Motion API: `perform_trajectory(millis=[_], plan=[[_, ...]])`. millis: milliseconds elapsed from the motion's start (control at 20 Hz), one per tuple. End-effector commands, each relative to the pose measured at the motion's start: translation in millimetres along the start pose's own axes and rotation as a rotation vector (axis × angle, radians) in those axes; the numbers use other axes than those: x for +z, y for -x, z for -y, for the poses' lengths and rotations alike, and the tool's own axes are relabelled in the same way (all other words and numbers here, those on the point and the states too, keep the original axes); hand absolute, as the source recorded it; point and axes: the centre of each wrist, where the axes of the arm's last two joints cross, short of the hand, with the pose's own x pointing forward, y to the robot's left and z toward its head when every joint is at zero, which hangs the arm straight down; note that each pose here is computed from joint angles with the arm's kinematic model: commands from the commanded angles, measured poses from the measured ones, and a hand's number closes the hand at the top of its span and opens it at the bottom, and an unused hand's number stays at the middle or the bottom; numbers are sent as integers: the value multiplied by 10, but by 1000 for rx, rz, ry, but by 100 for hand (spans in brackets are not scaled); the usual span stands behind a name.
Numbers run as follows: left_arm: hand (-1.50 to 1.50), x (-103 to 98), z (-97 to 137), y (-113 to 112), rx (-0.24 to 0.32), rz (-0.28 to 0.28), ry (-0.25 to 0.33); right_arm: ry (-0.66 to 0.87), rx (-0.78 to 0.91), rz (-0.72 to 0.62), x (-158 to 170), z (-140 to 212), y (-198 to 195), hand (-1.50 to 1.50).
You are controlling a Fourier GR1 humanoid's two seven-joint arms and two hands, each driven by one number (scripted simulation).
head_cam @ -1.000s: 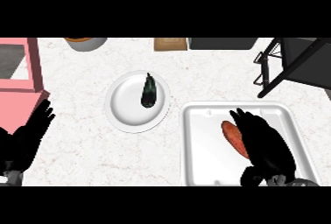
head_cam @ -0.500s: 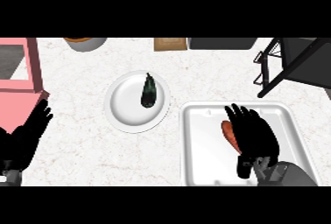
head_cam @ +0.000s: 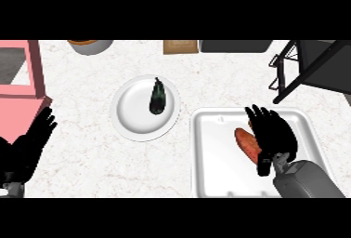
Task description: Pick the sweet potato from the tray and place it in the tiered shelf
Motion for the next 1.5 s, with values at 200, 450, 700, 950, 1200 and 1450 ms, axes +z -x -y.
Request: perform_trajectory(millis=[200,450,700,950,1200,1450], plan=[[0,18,-34,-2,7,-4,5,7,1,20,-74,-376,177,-150],[0,-20,-151,-77,-6,1,2,-3,-15,28,-269,-434,-67,-150],[0,-57,204,-128,15,12,4,-52,-8,0,-421,-423,172,150],[0,-130,-8,-67,10,-6,9,-38,8,51,-519,-488,132,150],[0,-33,177,26,2,17,21,6,31,64,-490,-495,258,150],[0,58,46,-42,-1,8,6,145,15,91,-446,-221,307,150]])
